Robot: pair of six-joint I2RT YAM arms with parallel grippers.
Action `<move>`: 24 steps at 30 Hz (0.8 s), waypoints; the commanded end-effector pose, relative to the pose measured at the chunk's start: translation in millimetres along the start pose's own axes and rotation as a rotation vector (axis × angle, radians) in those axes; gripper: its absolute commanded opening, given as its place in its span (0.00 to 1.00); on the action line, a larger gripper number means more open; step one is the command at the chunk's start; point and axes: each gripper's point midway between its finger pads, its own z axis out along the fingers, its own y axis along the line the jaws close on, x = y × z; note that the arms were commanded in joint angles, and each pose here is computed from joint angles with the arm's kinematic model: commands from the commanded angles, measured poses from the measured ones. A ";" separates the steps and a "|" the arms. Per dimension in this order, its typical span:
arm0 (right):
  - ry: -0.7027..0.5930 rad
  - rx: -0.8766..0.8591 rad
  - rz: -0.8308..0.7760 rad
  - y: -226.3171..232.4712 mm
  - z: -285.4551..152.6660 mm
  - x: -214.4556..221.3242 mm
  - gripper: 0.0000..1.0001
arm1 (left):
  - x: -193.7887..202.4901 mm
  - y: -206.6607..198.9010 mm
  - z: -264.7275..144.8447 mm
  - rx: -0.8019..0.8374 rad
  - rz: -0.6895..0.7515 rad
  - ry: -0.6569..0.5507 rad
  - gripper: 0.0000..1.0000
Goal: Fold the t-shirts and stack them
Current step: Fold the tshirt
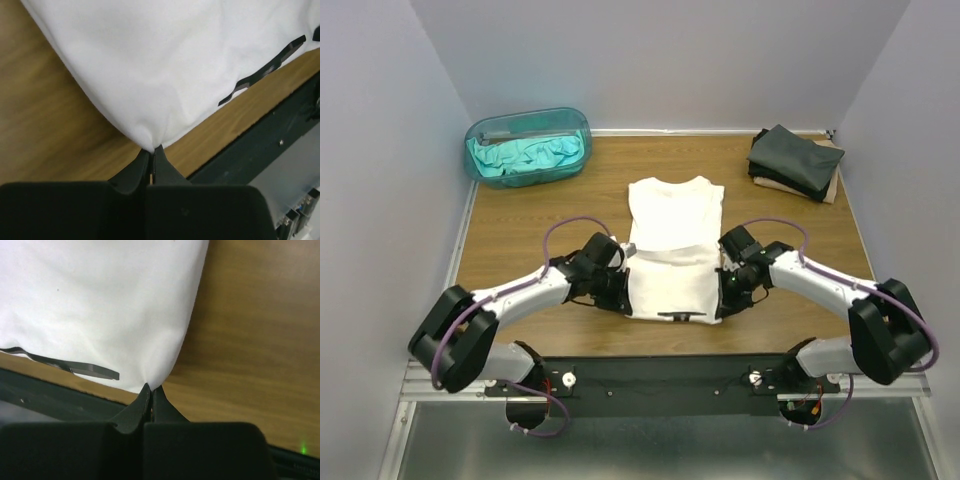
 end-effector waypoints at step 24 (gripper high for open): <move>-0.485 0.010 -0.020 73.3 -75.0 -138.6 0.63 | -93.8 -26.3 -53.1 -0.043 -0.048 -0.278 0.66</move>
